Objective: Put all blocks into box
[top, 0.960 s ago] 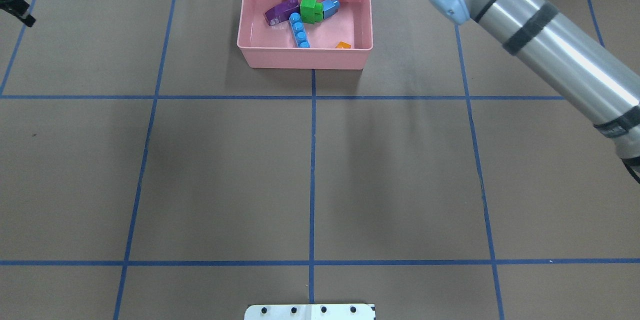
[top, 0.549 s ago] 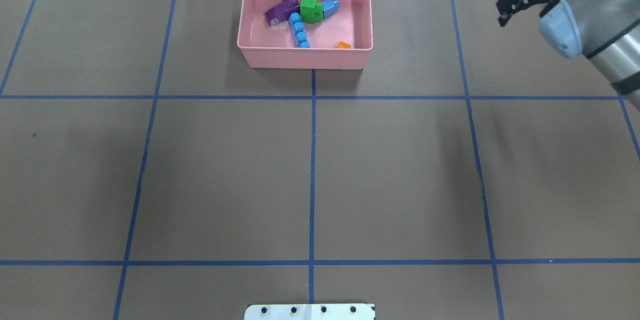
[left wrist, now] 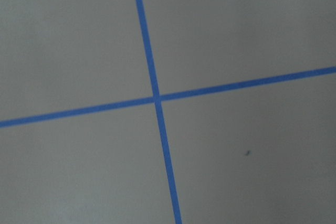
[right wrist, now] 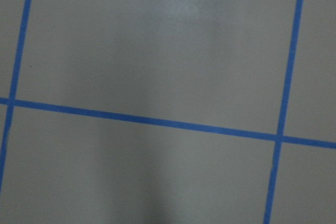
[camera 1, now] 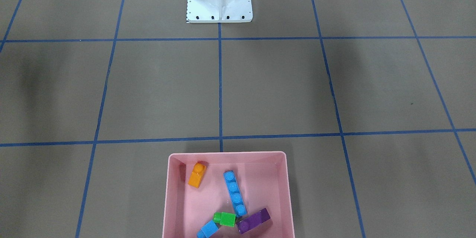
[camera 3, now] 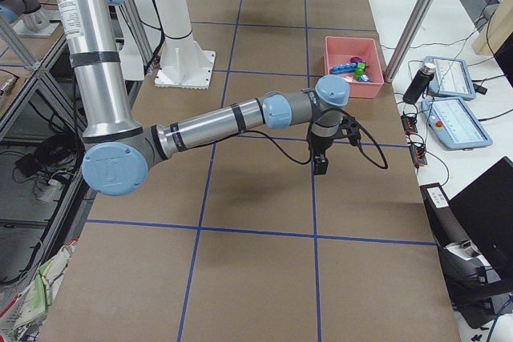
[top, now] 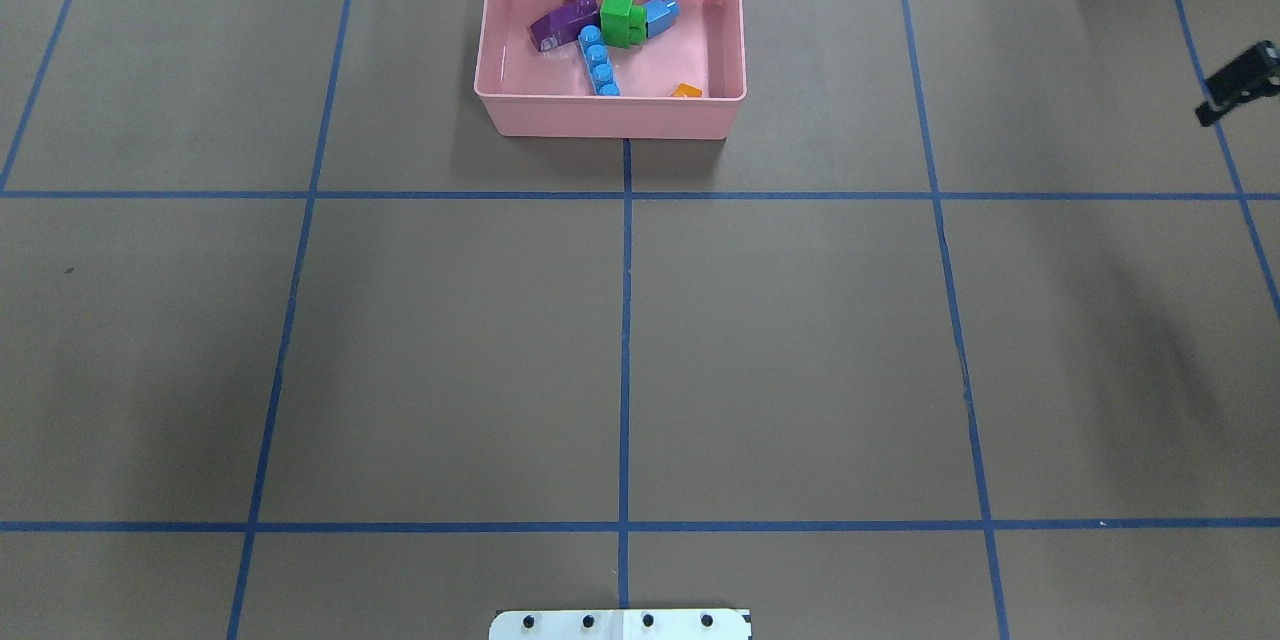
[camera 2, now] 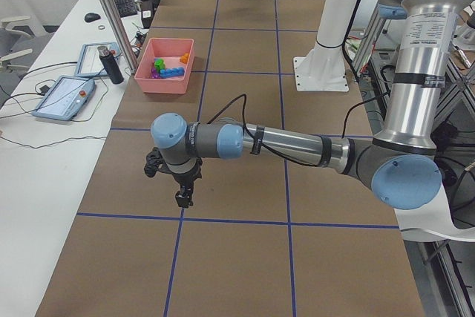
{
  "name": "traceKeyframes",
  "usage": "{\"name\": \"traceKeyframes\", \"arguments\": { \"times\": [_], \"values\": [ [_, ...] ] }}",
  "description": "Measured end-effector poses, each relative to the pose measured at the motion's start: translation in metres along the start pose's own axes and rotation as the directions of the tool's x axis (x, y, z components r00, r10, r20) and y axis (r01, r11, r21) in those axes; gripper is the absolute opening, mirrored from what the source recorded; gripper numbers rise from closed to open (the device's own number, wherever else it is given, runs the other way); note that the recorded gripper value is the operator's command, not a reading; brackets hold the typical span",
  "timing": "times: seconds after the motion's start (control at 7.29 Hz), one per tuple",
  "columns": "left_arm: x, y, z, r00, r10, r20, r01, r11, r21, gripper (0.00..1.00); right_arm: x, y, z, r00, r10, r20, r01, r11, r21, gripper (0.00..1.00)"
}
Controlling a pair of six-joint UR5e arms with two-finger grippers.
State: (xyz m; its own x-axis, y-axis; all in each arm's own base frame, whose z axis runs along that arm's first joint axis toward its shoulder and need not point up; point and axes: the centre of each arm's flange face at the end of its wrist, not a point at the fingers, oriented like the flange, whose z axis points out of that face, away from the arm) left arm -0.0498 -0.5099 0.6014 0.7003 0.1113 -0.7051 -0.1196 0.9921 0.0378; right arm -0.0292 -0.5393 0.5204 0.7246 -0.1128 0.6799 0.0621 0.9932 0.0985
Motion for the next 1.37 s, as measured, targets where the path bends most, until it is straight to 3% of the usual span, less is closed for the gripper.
{"name": "traceKeyframes", "arguments": {
  "times": [0.41, 1.37],
  "values": [
    [-0.007, 0.02, 0.008, 0.999, -0.032, 0.004, 0.032, 0.999, -0.02, 1.0, 0.026, 0.045, -0.007, 0.999, 0.032, -0.009, -0.032, 0.999, 0.009, 1.0],
    [0.005, 0.022, -0.004, 1.0, -0.004, 0.012, 0.004, 1.0, 0.006, 1.0, 0.035, 0.058, -0.001, 0.998, 0.058, -0.011, -0.058, 0.998, -0.006, 1.0]
  ]
}}
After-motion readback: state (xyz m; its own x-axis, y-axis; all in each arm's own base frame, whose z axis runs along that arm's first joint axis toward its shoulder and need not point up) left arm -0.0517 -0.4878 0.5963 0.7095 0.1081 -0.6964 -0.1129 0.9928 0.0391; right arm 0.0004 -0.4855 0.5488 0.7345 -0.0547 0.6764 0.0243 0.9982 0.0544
